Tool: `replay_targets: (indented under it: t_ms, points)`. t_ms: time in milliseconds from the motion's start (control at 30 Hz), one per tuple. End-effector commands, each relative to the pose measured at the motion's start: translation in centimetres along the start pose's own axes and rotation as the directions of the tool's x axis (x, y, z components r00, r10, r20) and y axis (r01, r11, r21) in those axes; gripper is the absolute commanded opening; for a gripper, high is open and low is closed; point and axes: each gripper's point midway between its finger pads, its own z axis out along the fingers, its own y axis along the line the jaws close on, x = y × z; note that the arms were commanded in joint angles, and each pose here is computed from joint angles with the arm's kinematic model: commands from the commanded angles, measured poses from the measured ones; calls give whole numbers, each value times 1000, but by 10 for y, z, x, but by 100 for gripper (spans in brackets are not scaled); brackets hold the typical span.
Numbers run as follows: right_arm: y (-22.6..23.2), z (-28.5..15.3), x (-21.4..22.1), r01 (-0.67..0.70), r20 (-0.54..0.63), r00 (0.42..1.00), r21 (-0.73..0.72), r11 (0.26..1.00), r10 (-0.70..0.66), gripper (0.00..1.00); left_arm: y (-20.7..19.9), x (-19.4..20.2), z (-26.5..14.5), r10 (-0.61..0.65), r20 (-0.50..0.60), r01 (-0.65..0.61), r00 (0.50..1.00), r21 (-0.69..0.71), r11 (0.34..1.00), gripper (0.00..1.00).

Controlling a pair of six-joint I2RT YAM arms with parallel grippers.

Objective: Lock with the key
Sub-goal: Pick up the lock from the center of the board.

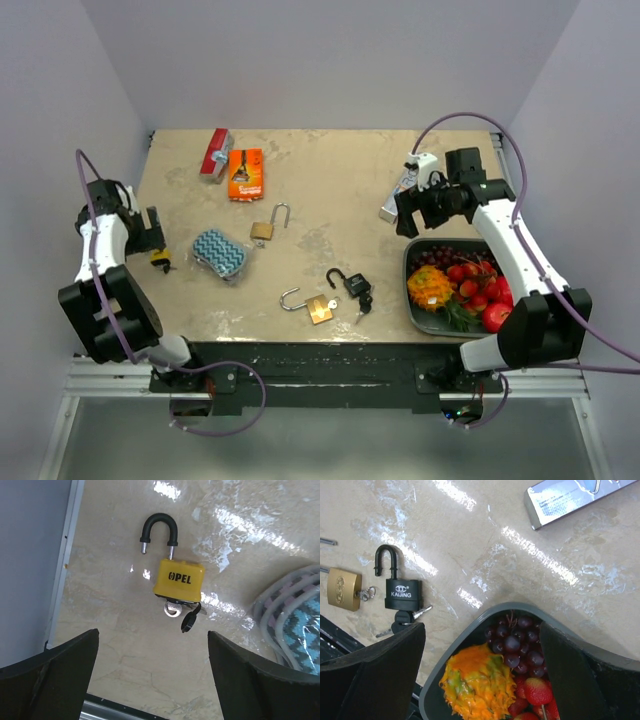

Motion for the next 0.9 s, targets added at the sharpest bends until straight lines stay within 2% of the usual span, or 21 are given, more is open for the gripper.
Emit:
replay_targets:
  t_ms: [0, 200, 500, 600, 867]
  points:
    - [6, -15, -29, 36, 77, 996, -18, 999, -34, 99, 6, 4, 21, -91, 17, 92, 996, -52, 994, 92]
    - [8, -20, -40, 22, 106, 994, -24, 999, -19, 99, 1, 16, 48, -134, 6, 134, 991, -48, 990, 85]
    - [11, -30, -57, 14, 174, 985, -19, 1000, -11, 99, -8, 4, 75, -161, 32, 161, 986, 7, 987, 79]
    - [8, -31, -54, 17, 169, 985, -1, 1000, -17, 99, -17, -3, 80, -164, 37, 162, 986, 49, 986, 79]
    - [4, -28, -51, 22, 138, 990, 9, 1000, -23, 99, -29, -12, 85, -177, 51, 174, 983, 48, 983, 82]
